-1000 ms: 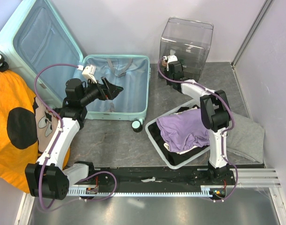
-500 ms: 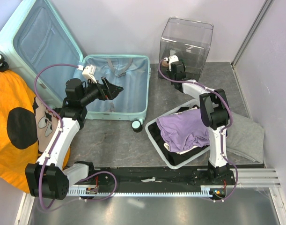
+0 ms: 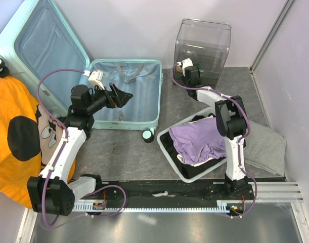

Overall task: Open, take out, and arrange the luggage
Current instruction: Close the drawer in the storage box, then reset both arms

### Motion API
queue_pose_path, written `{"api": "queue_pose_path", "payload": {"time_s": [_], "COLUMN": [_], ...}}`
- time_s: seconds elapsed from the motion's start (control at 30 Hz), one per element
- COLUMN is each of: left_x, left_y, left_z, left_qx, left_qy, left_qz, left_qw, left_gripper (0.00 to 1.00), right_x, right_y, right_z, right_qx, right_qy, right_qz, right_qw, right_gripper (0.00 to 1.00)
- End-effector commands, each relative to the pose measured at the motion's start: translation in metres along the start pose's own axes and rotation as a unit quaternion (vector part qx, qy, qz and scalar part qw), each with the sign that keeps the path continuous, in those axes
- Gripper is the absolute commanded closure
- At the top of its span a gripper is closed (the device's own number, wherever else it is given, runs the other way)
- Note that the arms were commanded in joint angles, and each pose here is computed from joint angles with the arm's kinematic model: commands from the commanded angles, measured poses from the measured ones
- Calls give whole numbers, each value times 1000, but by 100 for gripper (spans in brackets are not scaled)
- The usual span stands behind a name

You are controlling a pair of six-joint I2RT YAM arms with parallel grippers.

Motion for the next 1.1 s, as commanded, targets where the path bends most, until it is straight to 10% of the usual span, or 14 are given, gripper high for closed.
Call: {"api": "queue_pose_path", "payload": {"time_s": [0.0,0.5,0.73,1.07], "left_x": [22,38,54,72], "left_y": [-5,14,17,18], "left_z": [5,23,42,66], "left_qx": [2,88,129,180], "left_qy": [-30,-36,-57,-87], "left_qz": [-42,-102,-129,-139], "left_qw": [999,990,982,970], "left_gripper": [5,2,1,1], "right_x": [35,61,43,58], "right_y": [-27,25,-69,-180], "right_z": [-6,134,155,261], "right_qx": [-38,121,114,-18], "right_qy": [-64,-105,-71,-225], "right_qz": [-10,-102,-266,-335], "right_qw": [997,982,955,915], "right_gripper": [52,34,32,26]}}
Point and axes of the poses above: each gripper's point midway between its finger pads, its own z axis back along the fingers, its own y axis along the line the jaws close on, x = y × z, the point moved 1 cm from there along z, back along the fingers, and after that the axes turned 7 degrees about -z, right-handed, at the moved point
